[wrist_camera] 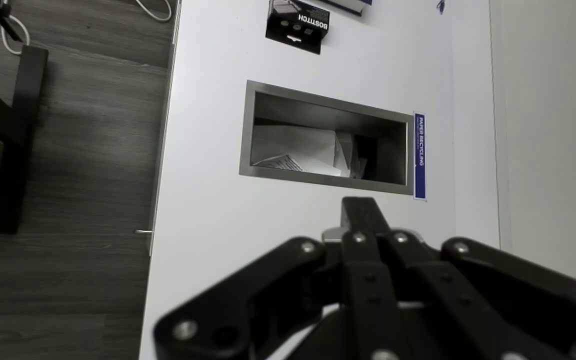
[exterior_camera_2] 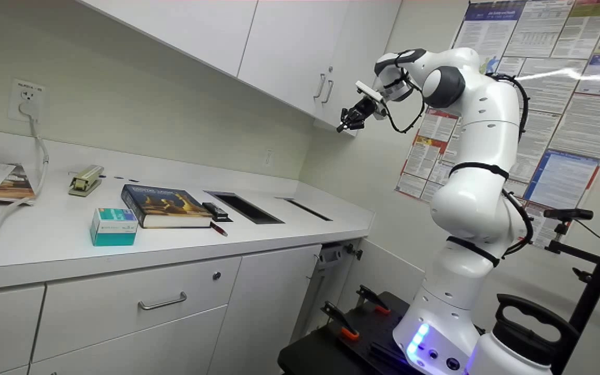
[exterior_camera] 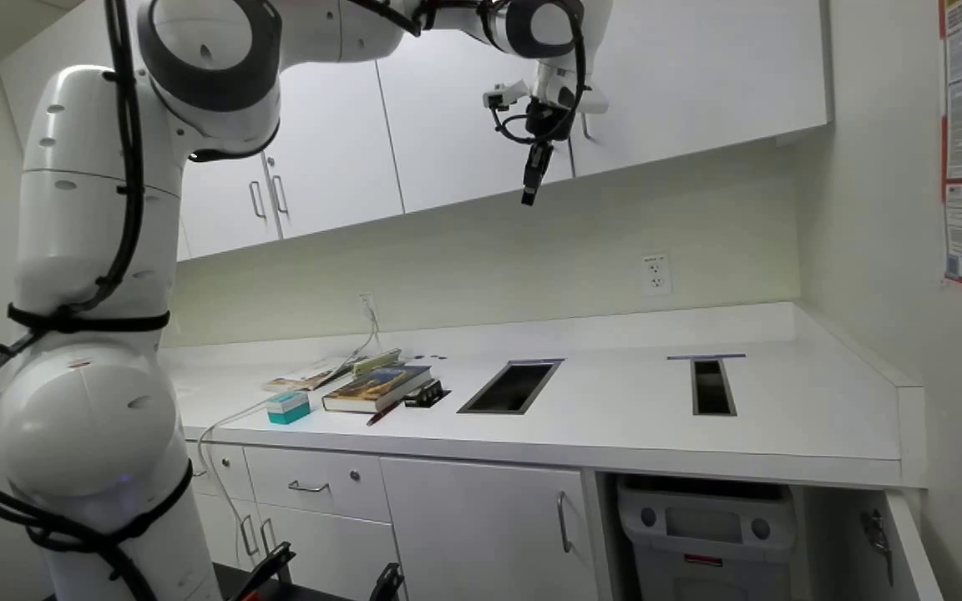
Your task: Close the open upper cabinet door
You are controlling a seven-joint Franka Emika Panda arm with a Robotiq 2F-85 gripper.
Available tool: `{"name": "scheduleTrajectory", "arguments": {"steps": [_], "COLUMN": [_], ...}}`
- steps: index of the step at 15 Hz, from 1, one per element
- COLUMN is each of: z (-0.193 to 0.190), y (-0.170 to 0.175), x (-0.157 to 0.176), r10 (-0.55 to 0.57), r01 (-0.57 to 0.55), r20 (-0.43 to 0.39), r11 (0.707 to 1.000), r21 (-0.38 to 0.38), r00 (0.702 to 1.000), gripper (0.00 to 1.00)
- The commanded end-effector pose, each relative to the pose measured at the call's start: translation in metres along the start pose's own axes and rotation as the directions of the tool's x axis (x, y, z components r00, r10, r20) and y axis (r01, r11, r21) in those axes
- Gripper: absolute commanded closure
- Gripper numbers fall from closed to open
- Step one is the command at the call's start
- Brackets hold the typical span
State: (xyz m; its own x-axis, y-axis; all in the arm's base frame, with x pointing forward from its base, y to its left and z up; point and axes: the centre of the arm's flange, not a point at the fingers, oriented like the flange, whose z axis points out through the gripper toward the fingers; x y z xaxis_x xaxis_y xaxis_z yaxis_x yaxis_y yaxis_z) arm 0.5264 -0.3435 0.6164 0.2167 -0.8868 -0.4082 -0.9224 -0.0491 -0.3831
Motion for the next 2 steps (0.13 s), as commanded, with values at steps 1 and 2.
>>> {"name": "scheduleTrajectory", "arguments": {"steps": [1,2], "z": [-0.0018,-0.002], "y": [0.0005,0.0], "x": [-0.0009,-0.002], "r10": [-0.001,-0.003], "r01": [0.001,0.003], "r20": [0.0,0.001], "r11": [1.0,1.0], "r21": [0.002,0.002], "r00": [1.0,1.0], "gripper": [0.99,0.99]}}
